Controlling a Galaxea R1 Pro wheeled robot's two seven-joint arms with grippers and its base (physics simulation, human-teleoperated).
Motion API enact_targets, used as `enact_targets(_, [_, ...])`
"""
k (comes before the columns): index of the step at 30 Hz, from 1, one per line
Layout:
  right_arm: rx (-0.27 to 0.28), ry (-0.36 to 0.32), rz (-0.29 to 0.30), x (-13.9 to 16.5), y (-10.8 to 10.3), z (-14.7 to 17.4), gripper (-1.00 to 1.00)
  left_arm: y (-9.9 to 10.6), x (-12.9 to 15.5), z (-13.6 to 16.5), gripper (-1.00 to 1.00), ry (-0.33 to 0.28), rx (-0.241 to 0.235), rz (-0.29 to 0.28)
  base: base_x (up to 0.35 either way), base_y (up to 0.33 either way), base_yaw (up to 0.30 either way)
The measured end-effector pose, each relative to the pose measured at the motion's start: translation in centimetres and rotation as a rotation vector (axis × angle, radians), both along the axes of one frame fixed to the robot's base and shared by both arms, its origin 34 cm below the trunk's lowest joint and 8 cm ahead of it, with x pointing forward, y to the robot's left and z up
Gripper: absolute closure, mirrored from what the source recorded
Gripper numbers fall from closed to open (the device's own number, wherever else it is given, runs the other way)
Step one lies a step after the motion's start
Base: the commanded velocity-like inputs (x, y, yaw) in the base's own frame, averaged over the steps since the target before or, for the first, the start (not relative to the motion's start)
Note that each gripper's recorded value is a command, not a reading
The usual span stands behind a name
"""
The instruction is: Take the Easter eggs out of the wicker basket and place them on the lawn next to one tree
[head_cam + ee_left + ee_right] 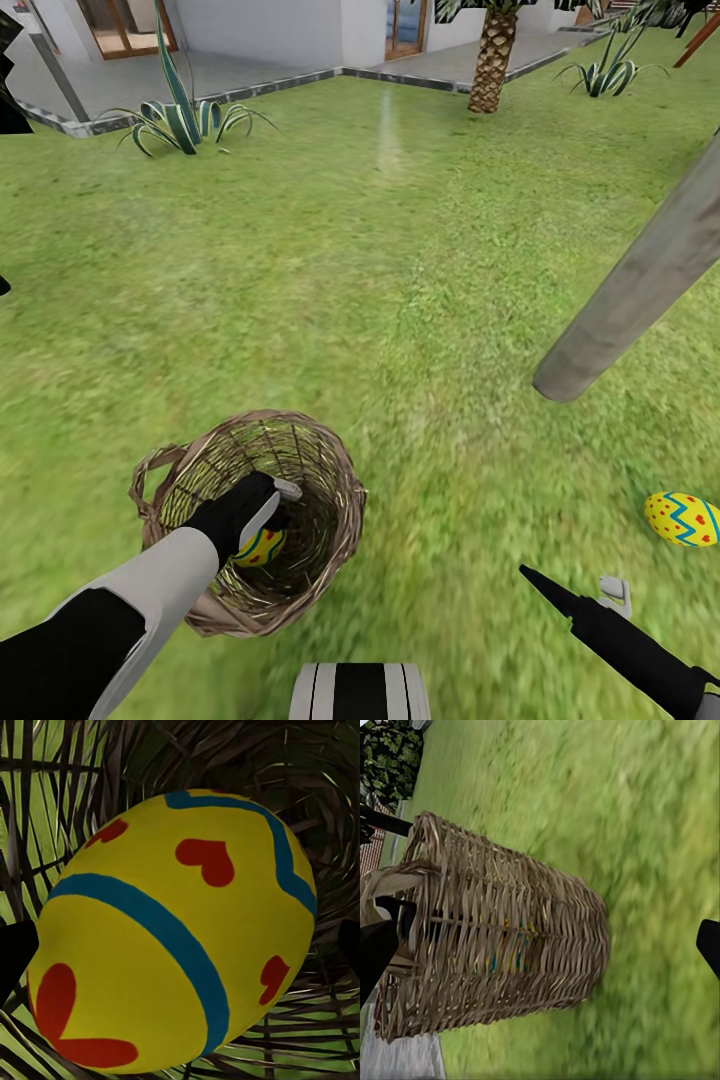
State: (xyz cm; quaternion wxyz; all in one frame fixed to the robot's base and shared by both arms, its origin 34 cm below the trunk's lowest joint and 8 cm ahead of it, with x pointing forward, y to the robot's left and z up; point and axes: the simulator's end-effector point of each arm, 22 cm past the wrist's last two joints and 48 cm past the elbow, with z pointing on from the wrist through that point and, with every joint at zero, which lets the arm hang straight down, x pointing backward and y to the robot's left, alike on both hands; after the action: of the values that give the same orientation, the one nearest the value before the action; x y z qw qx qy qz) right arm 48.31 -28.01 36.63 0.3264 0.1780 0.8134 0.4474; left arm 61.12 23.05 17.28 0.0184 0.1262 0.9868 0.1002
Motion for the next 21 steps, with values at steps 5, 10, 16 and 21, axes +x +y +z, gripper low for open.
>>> enact_targets(5, [-0.001, 0.005, 0.0, -0.1, 0.0, -0.2, -1.0, 0.0, -0.2, -0.2, -1.0, 0.005, 0.002, -0.001, 0.0, 0.0, 0.0])
enact_targets(10, [-0.002, 0.013, -0.001, -0.2, 0.0, -0.6, -1.0, 0.3, -0.4, -0.6, -1.0, 0.011, 0.016, -0.002, 0.0, 0.0, 0.0])
enact_targets(16, [-0.002, 0.013, -0.001, -0.2, 0.0, -0.6, -1.0, 1.4, -0.1, -0.4, -1.0, -0.001, 0.065, 0.0, 0.0, 0.0, 0.0])
enact_targets(21, [-0.003, 0.013, 0.0, -0.2, 0.0, -0.6, -1.0, 1.6, -0.1, -0.3, -1.0, -0.003, 0.074, 0.0, 0.0, 0.0, 0.0])
